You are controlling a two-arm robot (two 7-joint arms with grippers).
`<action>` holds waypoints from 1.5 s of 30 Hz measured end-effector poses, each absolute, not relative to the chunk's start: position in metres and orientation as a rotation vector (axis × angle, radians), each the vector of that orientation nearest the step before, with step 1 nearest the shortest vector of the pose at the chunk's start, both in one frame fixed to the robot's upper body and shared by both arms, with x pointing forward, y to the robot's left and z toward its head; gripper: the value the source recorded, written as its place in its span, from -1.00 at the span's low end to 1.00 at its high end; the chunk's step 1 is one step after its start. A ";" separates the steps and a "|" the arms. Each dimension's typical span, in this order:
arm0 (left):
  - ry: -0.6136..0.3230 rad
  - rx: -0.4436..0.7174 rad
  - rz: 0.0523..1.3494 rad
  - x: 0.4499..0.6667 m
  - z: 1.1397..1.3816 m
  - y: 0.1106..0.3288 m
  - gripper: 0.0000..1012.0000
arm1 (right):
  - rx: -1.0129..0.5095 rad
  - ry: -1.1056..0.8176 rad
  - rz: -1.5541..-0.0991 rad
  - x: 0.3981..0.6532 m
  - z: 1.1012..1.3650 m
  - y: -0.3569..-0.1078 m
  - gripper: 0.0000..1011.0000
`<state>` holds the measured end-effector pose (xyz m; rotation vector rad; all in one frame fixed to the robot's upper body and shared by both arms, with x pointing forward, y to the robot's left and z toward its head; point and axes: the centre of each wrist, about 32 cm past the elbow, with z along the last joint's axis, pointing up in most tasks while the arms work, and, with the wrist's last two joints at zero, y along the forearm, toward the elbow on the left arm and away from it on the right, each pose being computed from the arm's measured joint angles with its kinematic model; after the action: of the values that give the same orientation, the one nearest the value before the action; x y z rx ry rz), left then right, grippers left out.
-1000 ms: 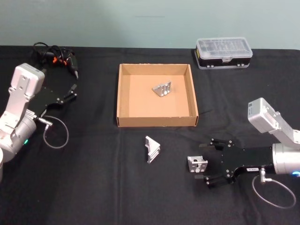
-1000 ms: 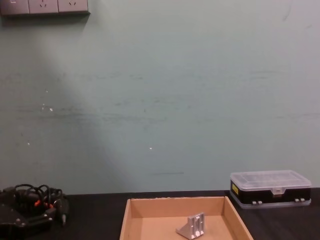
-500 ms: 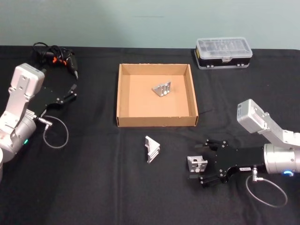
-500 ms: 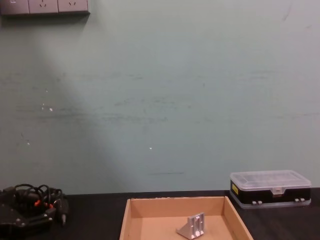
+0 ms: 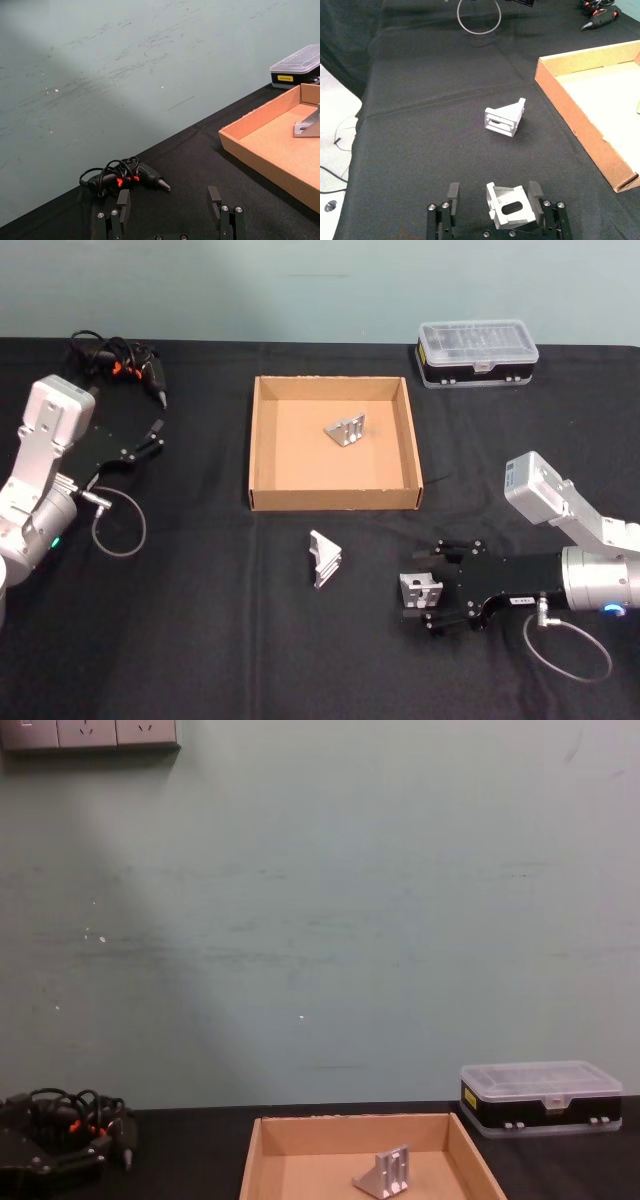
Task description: Use one hand to pick up the angle iron from the table and place it into the box.
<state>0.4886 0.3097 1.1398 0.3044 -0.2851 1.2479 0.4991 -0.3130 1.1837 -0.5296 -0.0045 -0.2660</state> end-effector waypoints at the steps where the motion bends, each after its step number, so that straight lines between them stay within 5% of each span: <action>1: -0.285 0.304 1.248 0.489 1.140 0.310 0.98 | -0.530 -0.005 -0.266 0.499 1.184 -0.313 0.75; 28: -0.285 0.304 1.248 0.489 1.140 0.310 0.98 | -0.529 -0.005 -0.267 0.499 1.184 -0.313 -0.87; 45: -0.285 0.304 1.248 0.489 1.140 0.310 0.98 | -0.528 -0.005 -0.267 0.499 1.184 -0.313 -0.89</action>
<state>0.4886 0.3097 1.1398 0.3045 -0.2851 1.2479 0.4989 -0.3131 1.1839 -0.5285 -0.0049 -0.2667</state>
